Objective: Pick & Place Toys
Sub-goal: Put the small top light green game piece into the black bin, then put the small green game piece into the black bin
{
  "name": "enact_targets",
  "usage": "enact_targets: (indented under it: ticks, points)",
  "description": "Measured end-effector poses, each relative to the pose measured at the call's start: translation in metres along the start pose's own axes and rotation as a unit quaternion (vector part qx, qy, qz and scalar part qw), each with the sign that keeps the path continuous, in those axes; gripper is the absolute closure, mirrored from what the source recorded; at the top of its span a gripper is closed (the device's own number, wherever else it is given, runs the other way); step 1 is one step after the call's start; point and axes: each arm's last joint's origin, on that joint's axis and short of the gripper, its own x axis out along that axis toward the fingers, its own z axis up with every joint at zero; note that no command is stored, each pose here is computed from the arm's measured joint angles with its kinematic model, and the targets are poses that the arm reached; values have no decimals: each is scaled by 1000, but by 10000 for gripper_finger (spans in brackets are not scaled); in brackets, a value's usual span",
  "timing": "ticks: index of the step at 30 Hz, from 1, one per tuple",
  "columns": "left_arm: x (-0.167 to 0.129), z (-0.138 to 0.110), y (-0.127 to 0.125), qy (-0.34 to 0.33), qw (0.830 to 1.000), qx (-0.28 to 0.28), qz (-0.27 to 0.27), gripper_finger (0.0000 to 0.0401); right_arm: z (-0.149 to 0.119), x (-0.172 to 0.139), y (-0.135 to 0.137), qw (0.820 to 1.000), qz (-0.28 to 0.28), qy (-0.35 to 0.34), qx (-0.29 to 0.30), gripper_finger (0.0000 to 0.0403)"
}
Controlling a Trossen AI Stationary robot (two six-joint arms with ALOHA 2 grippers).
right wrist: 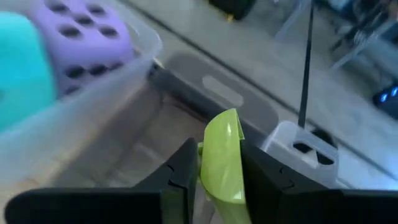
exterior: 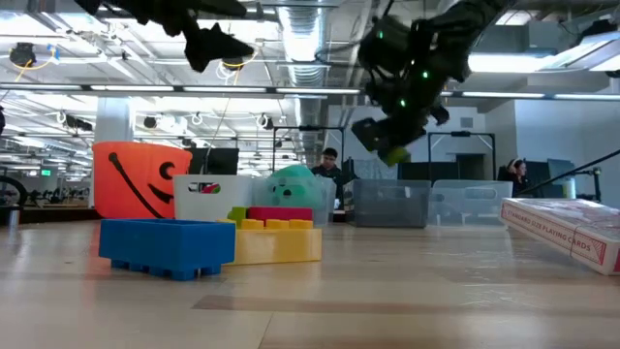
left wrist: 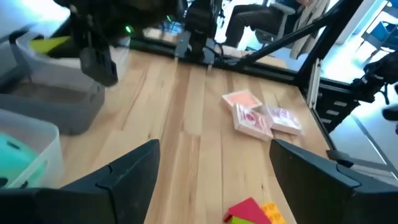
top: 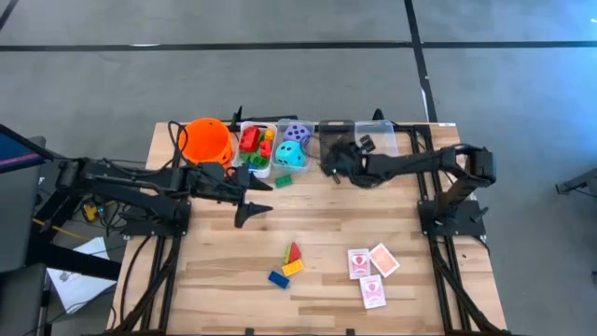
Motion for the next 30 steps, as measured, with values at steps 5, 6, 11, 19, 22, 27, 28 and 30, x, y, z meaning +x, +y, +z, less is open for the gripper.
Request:
enact_targets:
  ticks: [5, 6, 11, 19, 22, 27, 28, 30]
  points:
    - [3, -9, 2, 13, 1000, -2, 3, 105, 3, 18, -12, 999, 37, 36, -13, 247]
    - [3, -11, 2, 15, 1000, -2, 3, 105, 4, 18, -11, 998, 45, 33, -16, 225]
    - [4, -14, 3, 5, 1000, -3, 1, 105, 6, 15, -8, 998, 56, 23, -31, 115]
    - [8, -28, 6, 3, 1000, 0, 1, 105, -10, -41, 33, 982, 117, -33, -147, 44]
    - [13, -42, 8, 16, 1000, 2, 2, 105, -25, -81, 54, 968, 158, -68, -183, 46]
    - [33, -74, 8, 62, 996, 64, 19, 105, -50, -145, 75, 953, 221, -125, -162, 61]
    - [39, -81, 9, 68, 994, 78, 37, 105, -54, -155, 77, 951, 233, -132, -154, 65]
    - [50, -96, 10, 86, 988, 100, 77, 105, -63, -172, 79, 948, 248, -144, -139, 71]
